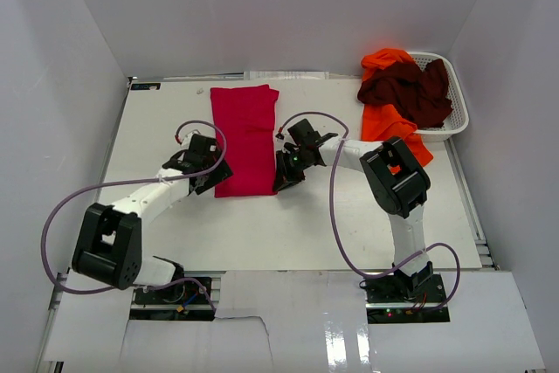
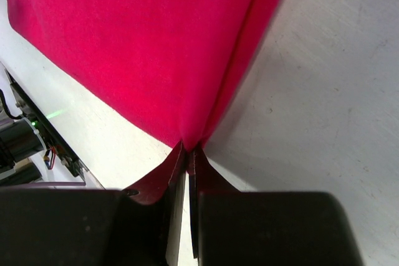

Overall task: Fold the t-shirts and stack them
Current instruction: Grab one side of the 2/3 rectangular tshirt with both arms

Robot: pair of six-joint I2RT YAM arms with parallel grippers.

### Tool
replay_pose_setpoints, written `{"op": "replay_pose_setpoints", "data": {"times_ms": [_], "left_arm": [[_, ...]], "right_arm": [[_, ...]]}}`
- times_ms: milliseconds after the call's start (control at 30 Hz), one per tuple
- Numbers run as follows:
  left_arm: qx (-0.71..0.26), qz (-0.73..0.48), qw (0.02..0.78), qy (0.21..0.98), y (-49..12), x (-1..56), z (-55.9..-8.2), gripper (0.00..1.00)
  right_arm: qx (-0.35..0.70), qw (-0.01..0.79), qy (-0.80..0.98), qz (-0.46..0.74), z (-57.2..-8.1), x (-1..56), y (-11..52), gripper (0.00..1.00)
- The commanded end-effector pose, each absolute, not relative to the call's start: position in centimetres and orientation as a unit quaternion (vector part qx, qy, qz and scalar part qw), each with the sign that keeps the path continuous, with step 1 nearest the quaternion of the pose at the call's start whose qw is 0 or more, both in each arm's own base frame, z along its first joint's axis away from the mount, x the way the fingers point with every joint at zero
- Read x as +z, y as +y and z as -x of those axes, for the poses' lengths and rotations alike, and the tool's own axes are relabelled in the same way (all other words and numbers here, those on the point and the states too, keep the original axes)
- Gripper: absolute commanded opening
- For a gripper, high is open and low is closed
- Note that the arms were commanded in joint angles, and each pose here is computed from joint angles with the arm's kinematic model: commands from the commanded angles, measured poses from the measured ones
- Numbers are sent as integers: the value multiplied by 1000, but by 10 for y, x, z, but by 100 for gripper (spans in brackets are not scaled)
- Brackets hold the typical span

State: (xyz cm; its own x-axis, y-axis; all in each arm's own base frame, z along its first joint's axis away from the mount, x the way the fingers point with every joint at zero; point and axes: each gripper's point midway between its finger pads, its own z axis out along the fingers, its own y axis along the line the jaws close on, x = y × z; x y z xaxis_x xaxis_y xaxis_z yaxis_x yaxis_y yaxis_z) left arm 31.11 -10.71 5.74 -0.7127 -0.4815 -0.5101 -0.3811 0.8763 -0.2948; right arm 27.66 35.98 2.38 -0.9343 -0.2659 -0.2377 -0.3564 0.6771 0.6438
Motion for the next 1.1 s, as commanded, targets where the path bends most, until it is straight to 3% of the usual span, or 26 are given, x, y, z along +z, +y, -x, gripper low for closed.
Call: {"op": "replay_pose_setpoints", "data": {"times_ms": [0, 167, 433, 700, 1067], "left_arm": [[-58, 240, 354, 902, -87, 103, -318, 77], [-88, 225, 356, 903, -92, 118, -302, 78], [-117, 213, 306, 921, -101, 87, -269, 76], [-241, 211, 291, 901, -140, 100, -263, 75], [-246, 296, 244, 890, -143, 54, -258, 70]], "right_arm": [[347, 59, 919, 176, -270, 17, 353, 8], [347, 58, 919, 176, -270, 16, 353, 8], [345, 60, 920, 177, -271, 18, 353, 8], [340, 58, 922, 178, -271, 16, 352, 8], [342, 58, 921, 179, -272, 16, 353, 8]]}}
